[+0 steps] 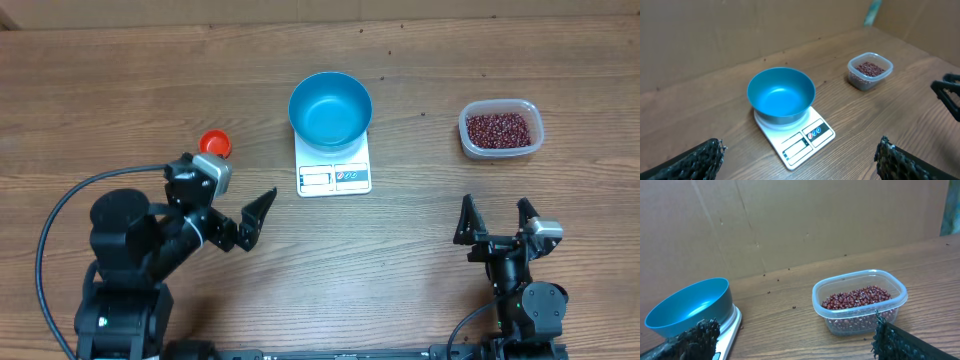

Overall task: Scoop item into bowl and weigh 150g on scale
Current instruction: 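Move the left gripper toward the red scoop's handle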

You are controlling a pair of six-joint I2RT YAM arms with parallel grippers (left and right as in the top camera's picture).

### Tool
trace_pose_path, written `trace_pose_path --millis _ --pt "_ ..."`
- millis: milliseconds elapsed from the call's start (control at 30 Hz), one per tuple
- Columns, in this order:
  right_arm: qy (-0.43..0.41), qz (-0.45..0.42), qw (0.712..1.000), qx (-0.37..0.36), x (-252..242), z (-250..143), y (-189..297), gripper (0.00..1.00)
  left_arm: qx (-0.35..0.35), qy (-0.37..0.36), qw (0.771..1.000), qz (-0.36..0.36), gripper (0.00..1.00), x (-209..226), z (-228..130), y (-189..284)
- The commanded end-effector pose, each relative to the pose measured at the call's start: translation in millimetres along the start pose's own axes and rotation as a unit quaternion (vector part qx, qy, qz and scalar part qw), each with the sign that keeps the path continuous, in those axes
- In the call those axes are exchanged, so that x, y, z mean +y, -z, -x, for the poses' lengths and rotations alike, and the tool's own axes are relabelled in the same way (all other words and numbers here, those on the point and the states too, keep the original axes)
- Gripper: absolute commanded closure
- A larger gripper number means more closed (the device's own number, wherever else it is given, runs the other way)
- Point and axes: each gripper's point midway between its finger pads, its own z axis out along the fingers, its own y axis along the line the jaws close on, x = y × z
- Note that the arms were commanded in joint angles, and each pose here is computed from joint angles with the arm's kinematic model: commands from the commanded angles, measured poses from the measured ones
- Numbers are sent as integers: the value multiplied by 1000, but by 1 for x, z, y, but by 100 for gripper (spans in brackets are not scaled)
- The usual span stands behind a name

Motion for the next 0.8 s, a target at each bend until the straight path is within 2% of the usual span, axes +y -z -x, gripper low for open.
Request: trace_pose_path --millis 0,200,433,767 --pt "1 -4 1000 -3 -2 -1 0 0 3 33 999 27 0 13 12 -2" --pt "1 -4 1000 -3 -1 -1 0 0 54 81 989 107 3 46 26 -3" --pt "1 -4 1000 -3 -2 -1 0 0 120 123 962 211 7 88 40 0" --pt "1 -4 1000 -4 -2 -1 0 0 193 193 910 312 19 143 2 -22"
